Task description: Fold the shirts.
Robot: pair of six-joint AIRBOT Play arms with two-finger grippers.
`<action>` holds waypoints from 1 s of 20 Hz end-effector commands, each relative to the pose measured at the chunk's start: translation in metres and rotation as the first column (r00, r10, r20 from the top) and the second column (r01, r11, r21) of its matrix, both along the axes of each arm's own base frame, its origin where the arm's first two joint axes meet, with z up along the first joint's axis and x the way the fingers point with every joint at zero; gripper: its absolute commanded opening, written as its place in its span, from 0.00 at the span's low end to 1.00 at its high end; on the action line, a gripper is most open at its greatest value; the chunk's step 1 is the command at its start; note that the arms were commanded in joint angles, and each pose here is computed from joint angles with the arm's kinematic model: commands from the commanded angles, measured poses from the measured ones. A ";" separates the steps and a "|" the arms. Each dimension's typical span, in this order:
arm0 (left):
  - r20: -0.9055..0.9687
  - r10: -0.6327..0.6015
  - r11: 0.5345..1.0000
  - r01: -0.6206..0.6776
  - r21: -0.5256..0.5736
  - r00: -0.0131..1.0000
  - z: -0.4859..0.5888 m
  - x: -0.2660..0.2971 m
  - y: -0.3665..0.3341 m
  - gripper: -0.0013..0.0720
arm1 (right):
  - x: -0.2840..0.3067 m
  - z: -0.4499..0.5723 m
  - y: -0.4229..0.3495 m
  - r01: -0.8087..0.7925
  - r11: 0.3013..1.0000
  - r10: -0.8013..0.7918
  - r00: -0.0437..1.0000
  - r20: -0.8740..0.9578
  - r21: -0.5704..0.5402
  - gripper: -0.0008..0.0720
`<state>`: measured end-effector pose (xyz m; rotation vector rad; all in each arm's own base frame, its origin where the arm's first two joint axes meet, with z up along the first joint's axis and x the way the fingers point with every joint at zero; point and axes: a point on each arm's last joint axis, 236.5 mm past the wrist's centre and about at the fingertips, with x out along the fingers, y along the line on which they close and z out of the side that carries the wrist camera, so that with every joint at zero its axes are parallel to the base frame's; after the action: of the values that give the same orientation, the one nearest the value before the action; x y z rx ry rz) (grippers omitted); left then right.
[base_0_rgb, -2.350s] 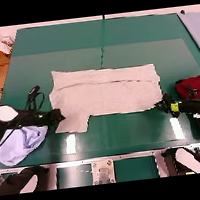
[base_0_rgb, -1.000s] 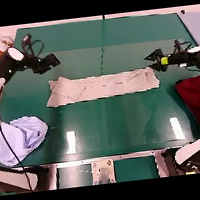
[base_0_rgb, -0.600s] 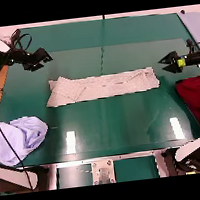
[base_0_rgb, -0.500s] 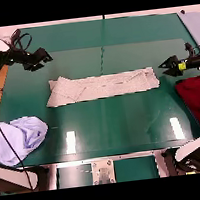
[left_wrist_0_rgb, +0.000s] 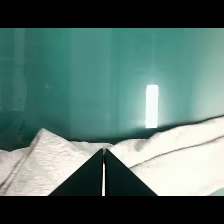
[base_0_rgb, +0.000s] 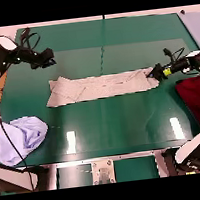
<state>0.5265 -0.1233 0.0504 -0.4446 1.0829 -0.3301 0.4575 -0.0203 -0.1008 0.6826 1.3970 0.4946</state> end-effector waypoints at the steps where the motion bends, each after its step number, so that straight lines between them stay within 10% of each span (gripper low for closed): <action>1: 0.012 -0.057 0.998 0.057 -0.001 0.998 0.001 -0.005 -0.031 0.04 | 0.002 0.032 0.025 -0.102 0.993 0.098 0.994 0.053 0.064 0.03; 13: -0.034 -0.329 0.917 0.310 -0.252 0.944 -0.107 -0.094 -0.333 0.04 | -0.059 0.253 0.064 -0.141 0.990 0.134 0.960 0.246 0.009 0.03; 20: -0.141 -0.469 0.855 0.408 -0.321 0.872 -0.133 -0.143 -0.366 0.04 | -0.070 0.267 0.090 -0.186 0.982 0.174 0.953 0.250 0.023 0.03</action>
<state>0.4068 -0.4829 -0.0758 -0.5008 1.2751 -0.8086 0.3920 0.0611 0.1606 0.5161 1.2170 0.7203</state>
